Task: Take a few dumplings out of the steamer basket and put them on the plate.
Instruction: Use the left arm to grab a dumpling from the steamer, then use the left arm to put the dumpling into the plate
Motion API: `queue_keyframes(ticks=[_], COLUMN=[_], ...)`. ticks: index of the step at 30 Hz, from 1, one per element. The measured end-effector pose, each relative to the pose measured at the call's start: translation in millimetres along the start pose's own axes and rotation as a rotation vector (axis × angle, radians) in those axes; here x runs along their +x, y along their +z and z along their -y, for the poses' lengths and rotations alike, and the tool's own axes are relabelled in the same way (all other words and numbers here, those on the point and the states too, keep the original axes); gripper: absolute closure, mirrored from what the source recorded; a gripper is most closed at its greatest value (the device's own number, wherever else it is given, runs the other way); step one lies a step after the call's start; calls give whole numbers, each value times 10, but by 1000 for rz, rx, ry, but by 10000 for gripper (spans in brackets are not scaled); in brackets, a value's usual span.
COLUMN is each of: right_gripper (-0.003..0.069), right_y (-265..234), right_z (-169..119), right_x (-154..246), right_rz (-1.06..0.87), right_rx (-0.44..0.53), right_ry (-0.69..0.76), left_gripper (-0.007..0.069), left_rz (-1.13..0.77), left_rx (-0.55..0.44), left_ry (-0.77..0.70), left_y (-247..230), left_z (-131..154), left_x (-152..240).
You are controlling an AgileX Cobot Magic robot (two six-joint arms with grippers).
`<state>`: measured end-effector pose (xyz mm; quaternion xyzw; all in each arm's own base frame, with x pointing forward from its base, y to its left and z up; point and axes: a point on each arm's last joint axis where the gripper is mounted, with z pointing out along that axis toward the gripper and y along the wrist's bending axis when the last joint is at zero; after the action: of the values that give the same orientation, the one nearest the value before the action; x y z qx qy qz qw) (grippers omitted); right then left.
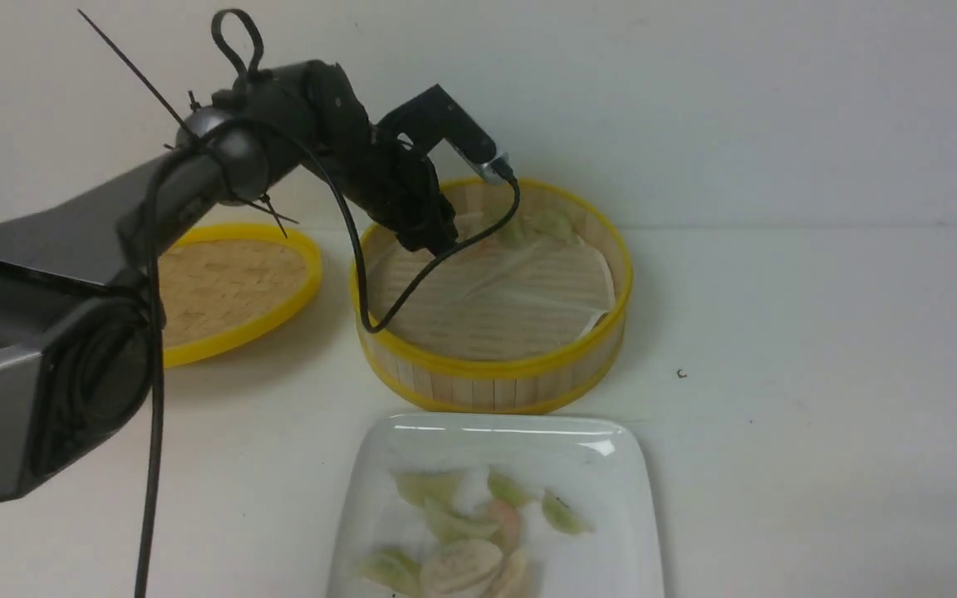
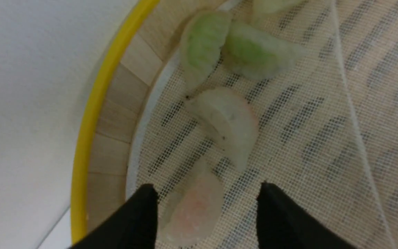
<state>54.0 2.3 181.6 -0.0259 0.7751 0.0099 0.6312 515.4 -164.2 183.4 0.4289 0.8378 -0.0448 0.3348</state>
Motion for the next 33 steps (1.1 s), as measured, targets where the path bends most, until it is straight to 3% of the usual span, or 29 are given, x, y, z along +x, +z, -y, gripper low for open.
queue_keyframes(ticks=[5,10,11,14,16,26,33], right_gripper=[672,672,672,672,672,672,672], right_y=[0,0,0,0,0,0,0], right_z=[0,0,0,0,0,0,0], right_x=[0,0,0,0,0,0,0], right_rz=[0,0,0,0,0,0,0], right_rx=[0,0,0,0,0,0,0], right_ry=[0,1,1,1,1,1,1], left_gripper=[190,227,244,434,473,463,463], left_rz=[-16,-10,-13,-37,-49,-90,-148], left_rx=[7,0,3,28,34,52,113], left_ry=[12,-3,-10,-33,-34,-130,-250], left_y=[242,272,272,250,204,-800,-1656], left_z=[36,28,31,66,69,62,269], left_x=[128,132,135,133,119,-259,-407])
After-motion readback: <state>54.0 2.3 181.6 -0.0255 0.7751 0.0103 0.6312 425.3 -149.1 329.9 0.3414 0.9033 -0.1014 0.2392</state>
